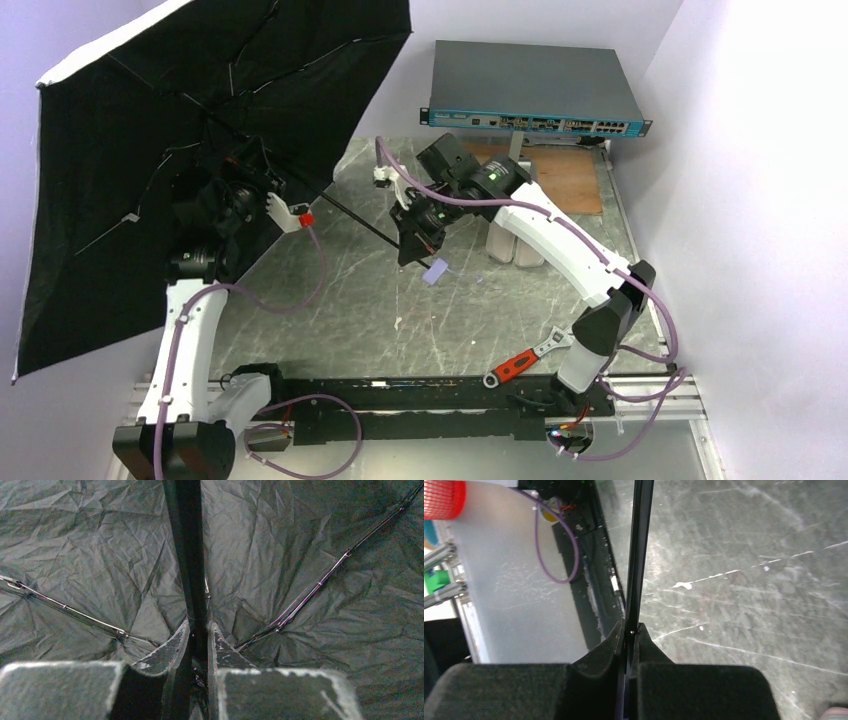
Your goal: Open the umbrella
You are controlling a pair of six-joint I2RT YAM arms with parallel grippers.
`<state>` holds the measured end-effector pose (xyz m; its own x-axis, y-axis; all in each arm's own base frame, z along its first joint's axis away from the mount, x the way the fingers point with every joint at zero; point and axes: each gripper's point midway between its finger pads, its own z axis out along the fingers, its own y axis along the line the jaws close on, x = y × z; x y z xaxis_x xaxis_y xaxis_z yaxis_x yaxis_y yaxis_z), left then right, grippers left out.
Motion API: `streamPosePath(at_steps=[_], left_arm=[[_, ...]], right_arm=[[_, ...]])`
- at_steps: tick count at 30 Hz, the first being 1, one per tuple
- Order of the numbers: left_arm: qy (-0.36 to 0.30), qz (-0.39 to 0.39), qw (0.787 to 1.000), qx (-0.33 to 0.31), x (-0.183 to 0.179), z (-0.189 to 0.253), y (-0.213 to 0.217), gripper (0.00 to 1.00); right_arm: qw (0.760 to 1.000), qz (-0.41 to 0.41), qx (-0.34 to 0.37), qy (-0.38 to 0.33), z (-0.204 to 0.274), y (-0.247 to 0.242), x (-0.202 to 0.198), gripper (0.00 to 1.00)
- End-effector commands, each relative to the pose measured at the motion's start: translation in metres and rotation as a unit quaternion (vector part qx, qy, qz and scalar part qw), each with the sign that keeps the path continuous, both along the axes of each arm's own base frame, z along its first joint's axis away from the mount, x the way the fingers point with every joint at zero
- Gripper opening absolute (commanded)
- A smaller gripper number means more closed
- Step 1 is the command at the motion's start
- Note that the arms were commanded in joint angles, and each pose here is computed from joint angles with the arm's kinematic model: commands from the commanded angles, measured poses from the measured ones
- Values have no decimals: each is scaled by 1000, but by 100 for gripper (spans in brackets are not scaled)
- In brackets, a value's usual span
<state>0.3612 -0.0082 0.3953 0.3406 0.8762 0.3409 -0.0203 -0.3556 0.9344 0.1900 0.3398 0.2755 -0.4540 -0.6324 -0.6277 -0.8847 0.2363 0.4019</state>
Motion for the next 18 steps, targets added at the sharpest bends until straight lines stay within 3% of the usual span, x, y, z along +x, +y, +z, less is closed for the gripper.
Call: streamPosePath(at_steps=[1, 8, 18], left_arm=[[-11, 88, 996, 17, 19, 1, 45, 11], [-120, 221, 966, 53, 37, 50, 110, 12], [-212, 387, 896, 54, 56, 123, 195, 10]], right_arm=[[997, 42, -2, -59, 1, -21, -10, 0], [985, 88, -140, -42, -66, -80, -28, 0], [979, 99, -173, -35, -81, -111, -47, 0]])
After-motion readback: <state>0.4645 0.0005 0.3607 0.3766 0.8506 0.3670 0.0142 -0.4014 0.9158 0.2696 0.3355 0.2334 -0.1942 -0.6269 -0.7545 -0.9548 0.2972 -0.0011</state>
